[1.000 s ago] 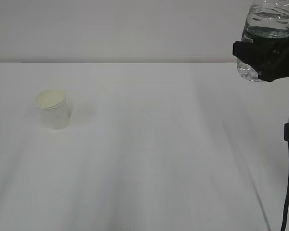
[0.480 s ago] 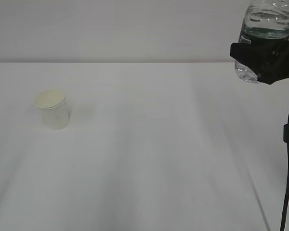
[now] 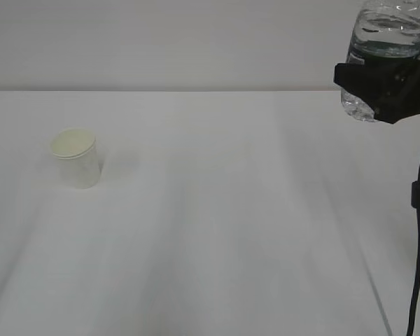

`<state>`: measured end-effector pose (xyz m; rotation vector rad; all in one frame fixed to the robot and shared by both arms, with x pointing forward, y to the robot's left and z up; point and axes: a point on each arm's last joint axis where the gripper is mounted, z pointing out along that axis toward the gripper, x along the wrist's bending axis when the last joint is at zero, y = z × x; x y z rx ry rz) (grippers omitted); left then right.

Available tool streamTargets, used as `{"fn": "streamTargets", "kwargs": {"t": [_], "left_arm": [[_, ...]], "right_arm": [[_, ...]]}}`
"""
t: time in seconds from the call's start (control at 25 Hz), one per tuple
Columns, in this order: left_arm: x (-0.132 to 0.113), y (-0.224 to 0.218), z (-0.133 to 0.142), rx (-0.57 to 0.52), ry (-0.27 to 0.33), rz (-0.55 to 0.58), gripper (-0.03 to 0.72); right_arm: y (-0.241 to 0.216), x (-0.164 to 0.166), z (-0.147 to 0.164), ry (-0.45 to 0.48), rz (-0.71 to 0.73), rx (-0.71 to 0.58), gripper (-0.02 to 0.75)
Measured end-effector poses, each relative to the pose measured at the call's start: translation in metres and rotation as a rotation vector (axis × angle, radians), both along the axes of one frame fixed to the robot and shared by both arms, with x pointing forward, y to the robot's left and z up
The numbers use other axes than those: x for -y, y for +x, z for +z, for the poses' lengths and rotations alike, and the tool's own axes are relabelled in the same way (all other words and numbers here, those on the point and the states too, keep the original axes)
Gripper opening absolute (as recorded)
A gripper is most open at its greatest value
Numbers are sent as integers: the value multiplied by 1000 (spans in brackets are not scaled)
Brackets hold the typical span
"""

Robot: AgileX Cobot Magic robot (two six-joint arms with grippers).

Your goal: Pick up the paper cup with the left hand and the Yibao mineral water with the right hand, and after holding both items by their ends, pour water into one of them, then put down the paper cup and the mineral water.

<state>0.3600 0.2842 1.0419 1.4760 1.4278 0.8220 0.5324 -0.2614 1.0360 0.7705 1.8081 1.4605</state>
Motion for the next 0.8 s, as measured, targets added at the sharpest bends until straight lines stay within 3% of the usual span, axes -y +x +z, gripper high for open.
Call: {"fn": "streamTargets", "kwargs": {"t": [0.24,0.56,0.8], "left_arm": [[4,19,-6,-1,35,-18,685],[22,48,-26,-42,140,-123,672],[24,59,-38,-89,159,-124,665]], "right_arm": [[0,0,-1,-9,7,-1,402],[0,-1,0,-9,9,0,402],[-1,-1,-1,-18,16,0,402]]}}
